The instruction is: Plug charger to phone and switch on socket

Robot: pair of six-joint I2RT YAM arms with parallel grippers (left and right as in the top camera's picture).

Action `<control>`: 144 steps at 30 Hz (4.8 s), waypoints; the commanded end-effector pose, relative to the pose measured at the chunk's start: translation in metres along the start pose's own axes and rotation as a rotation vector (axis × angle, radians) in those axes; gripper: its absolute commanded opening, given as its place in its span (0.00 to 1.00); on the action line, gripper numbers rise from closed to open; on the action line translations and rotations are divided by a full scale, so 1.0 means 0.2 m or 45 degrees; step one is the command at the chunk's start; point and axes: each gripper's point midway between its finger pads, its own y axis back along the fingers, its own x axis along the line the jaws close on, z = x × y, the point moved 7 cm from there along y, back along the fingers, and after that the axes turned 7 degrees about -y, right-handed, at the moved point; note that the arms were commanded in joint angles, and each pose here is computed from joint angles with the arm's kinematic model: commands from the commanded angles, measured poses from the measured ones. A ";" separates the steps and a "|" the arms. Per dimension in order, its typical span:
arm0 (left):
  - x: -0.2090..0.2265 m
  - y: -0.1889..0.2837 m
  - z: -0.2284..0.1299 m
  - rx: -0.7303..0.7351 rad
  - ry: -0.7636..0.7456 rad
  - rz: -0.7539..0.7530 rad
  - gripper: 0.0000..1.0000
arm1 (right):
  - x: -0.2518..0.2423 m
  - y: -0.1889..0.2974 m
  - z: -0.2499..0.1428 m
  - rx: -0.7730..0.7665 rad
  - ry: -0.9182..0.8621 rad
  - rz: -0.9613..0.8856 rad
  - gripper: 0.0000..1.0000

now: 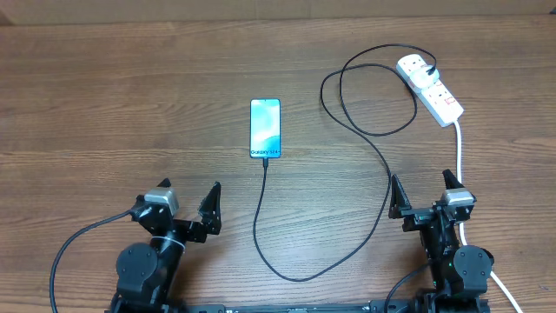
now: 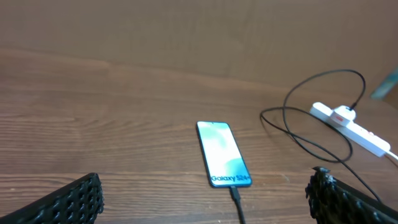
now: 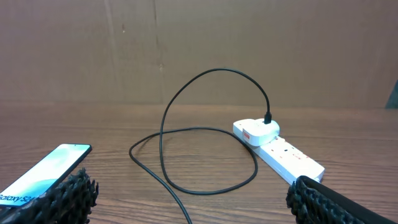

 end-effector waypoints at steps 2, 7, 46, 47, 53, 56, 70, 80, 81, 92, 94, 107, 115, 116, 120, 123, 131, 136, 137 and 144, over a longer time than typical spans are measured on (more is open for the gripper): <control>0.04 0.01 -0.05 -0.080 0.050 0.042 1.00 | -0.01 0.00 -0.01 -0.009 0.003 -0.013 1.00; 0.05 0.00 -0.05 -0.217 0.043 0.038 1.00 | -0.01 0.00 -0.01 -0.009 0.003 -0.013 1.00; 0.17 -0.02 -0.15 -0.144 -0.279 0.323 1.00 | -0.01 0.00 -0.01 -0.009 0.003 -0.013 1.00; 0.17 -0.02 -0.15 -0.143 -0.280 0.323 1.00 | -0.01 0.00 -0.01 -0.009 0.003 -0.013 1.00; 0.17 -0.02 -0.15 -0.141 -0.282 0.317 1.00 | -0.01 0.00 -0.01 -0.009 0.003 -0.013 1.00; 0.16 -0.02 -0.15 -0.140 -0.292 0.311 1.00 | -0.01 0.00 -0.01 -0.009 0.003 -0.013 1.00; 0.17 -0.02 -0.15 -0.142 -0.290 0.312 1.00 | -0.01 0.00 -0.01 -0.009 0.003 -0.013 1.00; 0.17 -0.02 -0.15 -0.143 -0.290 0.312 1.00 | -0.01 0.00 -0.01 -0.009 0.003 -0.013 1.00; 0.17 -0.02 -0.15 -0.143 -0.290 0.312 1.00 | -0.01 0.00 -0.01 -0.009 0.003 -0.013 1.00; 0.17 -0.02 -0.15 -0.143 -0.290 0.312 1.00 | -0.01 0.00 -0.01 -0.009 0.003 -0.013 1.00; 0.17 -0.02 -0.15 -0.143 -0.290 0.312 1.00 | -0.01 0.00 -0.01 -0.009 0.003 -0.013 1.00; 0.17 -0.02 -0.15 -0.143 -0.290 0.312 1.00 | -0.01 0.00 -0.01 -0.009 0.003 -0.013 1.00; 0.17 -0.02 -0.15 -0.143 -0.290 0.312 1.00 | -0.01 0.00 -0.01 -0.009 0.003 -0.014 1.00; 0.17 -0.02 -0.15 -0.143 -0.290 0.312 1.00 | -0.01 0.00 -0.01 -0.009 0.003 -0.013 1.00; 0.17 -0.02 -0.15 -0.143 -0.290 0.312 1.00 | -0.01 0.00 -0.01 -0.009 0.003 -0.013 1.00; 0.17 -0.02 -0.15 -0.143 -0.290 0.312 1.00 | -0.01 0.00 -0.01 -0.009 0.003 -0.013 1.00; 0.17 -0.02 -0.15 -0.143 -0.290 0.312 1.00 | -0.01 0.00 -0.01 -0.009 0.003 -0.013 1.00; 0.17 -0.02 -0.15 -0.143 -0.290 0.312 1.00 | -0.01 0.00 -0.01 -0.009 0.003 -0.013 1.00; 0.17 -0.02 -0.15 -0.142 -0.290 0.312 1.00 | -0.01 0.00 -0.01 -0.009 0.003 -0.013 1.00; 0.17 -0.02 -0.15 -0.142 -0.290 0.312 1.00 | -0.01 0.00 -0.01 -0.009 0.003 -0.013 1.00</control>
